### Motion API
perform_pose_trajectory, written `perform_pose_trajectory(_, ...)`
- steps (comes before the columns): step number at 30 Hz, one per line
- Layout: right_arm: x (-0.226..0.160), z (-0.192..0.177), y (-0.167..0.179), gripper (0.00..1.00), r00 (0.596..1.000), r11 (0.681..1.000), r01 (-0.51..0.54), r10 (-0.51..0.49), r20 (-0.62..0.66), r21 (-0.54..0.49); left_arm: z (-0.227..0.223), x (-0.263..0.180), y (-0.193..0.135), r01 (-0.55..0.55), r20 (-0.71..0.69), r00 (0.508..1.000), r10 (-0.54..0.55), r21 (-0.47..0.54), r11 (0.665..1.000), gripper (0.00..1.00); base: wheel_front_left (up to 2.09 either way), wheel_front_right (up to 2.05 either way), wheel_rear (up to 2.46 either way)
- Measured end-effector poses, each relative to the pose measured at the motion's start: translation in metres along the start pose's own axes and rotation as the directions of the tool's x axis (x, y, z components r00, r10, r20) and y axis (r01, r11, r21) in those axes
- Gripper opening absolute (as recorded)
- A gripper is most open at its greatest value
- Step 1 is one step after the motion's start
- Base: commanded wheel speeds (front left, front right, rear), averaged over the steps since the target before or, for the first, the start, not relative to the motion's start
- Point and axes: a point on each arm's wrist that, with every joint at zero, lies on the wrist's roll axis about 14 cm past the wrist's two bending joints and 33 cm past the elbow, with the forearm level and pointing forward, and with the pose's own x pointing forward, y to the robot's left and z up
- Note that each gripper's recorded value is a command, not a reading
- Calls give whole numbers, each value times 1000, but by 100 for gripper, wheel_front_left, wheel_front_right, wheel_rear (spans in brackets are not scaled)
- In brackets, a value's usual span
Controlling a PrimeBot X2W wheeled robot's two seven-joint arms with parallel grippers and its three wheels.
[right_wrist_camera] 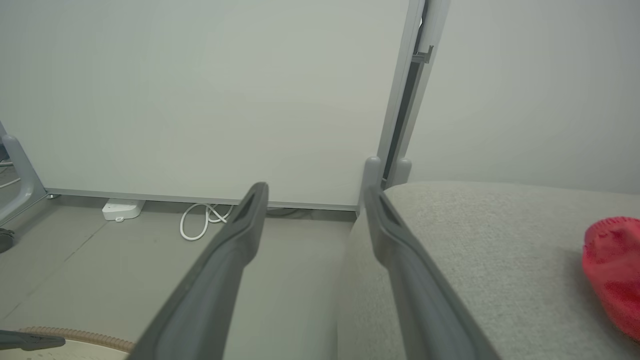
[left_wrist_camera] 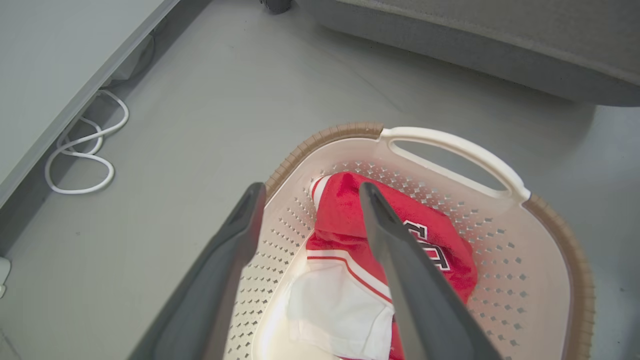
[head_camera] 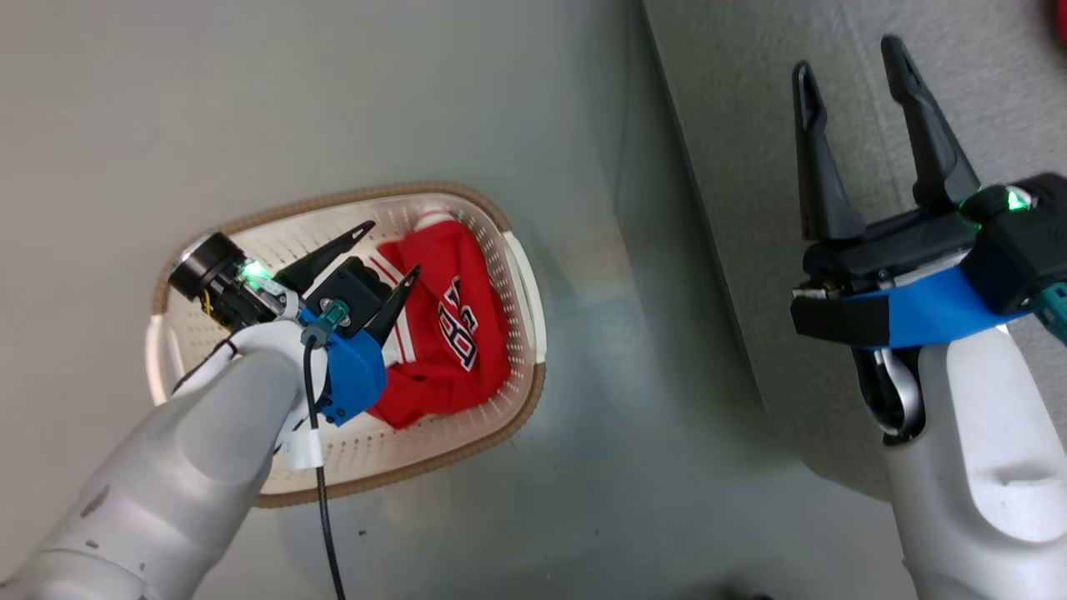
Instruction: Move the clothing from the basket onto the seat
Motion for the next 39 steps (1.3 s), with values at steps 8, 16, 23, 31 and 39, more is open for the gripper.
perform_pose_trajectory(8, 22, -38, 4, 100, 999, 1000, -24, 24, -42, -12, -66, 29, -12, 132, -153, 980, -124, 46, 990, 100, 0, 0, 0)
perform_pose_trajectory(16, 34, -71, 9, 100, 996, 998, -50, 48, -78, -23, -120, 44, -19, 201, -275, 944, -184, 35, 979, 100, 0, 0, 0)
perform_pose_trajectory(23, 37, -100, 12, 100, 991, 998, -66, 62, -119, -25, -159, 51, -25, 240, -359, 908, -215, 28, 970, 100, 0, 0, 0)
perform_pose_trajectory(31, 38, -120, 16, 100, 987, 996, -82, 78, -142, -26, -189, 59, -30, 282, -415, 877, -242, 38, 959, 100, 0, 0, 0)
perform_pose_trajectory(39, 34, -134, 19, 100, 983, 996, -89, 84, -163, -23, -200, 74, -27, 300, -430, 870, -242, 72, 951, 100, 0, 0, 0)
